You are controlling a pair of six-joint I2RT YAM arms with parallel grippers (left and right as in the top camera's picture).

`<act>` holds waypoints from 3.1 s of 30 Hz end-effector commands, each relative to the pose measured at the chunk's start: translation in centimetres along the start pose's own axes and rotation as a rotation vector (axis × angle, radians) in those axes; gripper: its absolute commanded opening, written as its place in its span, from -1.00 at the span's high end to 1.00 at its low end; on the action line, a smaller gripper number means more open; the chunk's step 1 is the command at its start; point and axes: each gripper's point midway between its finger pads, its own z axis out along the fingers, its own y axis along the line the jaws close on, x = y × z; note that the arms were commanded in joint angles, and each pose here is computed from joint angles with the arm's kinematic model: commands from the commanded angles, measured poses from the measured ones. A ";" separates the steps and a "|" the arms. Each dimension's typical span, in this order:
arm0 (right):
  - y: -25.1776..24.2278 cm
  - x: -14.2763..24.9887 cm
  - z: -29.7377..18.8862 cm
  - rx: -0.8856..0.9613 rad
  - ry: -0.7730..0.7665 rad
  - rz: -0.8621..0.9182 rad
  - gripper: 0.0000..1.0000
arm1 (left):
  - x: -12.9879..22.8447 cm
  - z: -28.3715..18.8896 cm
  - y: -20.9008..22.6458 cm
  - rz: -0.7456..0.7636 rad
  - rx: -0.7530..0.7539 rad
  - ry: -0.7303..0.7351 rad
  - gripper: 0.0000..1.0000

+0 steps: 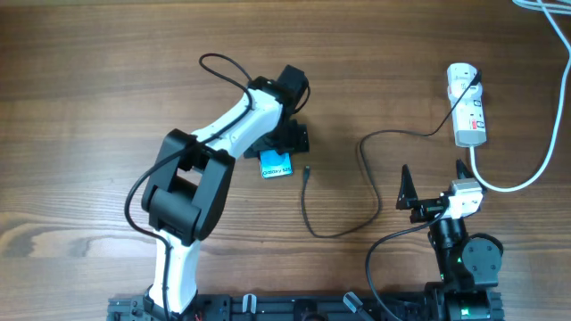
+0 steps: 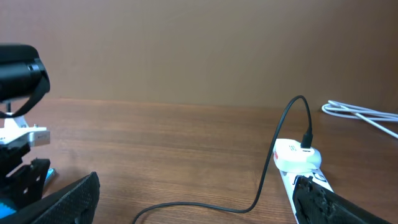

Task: Plug charger to phone and switch on socket
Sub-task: 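Close the left gripper on the phone's top edge, then lift the phone with the left gripper and raise it upright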

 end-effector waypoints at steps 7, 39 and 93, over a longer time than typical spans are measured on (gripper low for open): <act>-0.4 -0.2 0.0 0.022 -0.008 -0.012 -0.99 | -0.4 0.7 1.6 -0.076 -0.054 -0.064 -1.00; -0.4 -0.2 0.0 0.022 -0.008 -0.012 -0.99 | -1.4 0.7 1.7 -0.146 -0.028 -0.085 -0.84; -0.4 -0.2 0.0 0.022 -0.008 -0.012 -1.00 | 2.4 -30.3 -2.2 -0.156 1.420 0.438 -0.36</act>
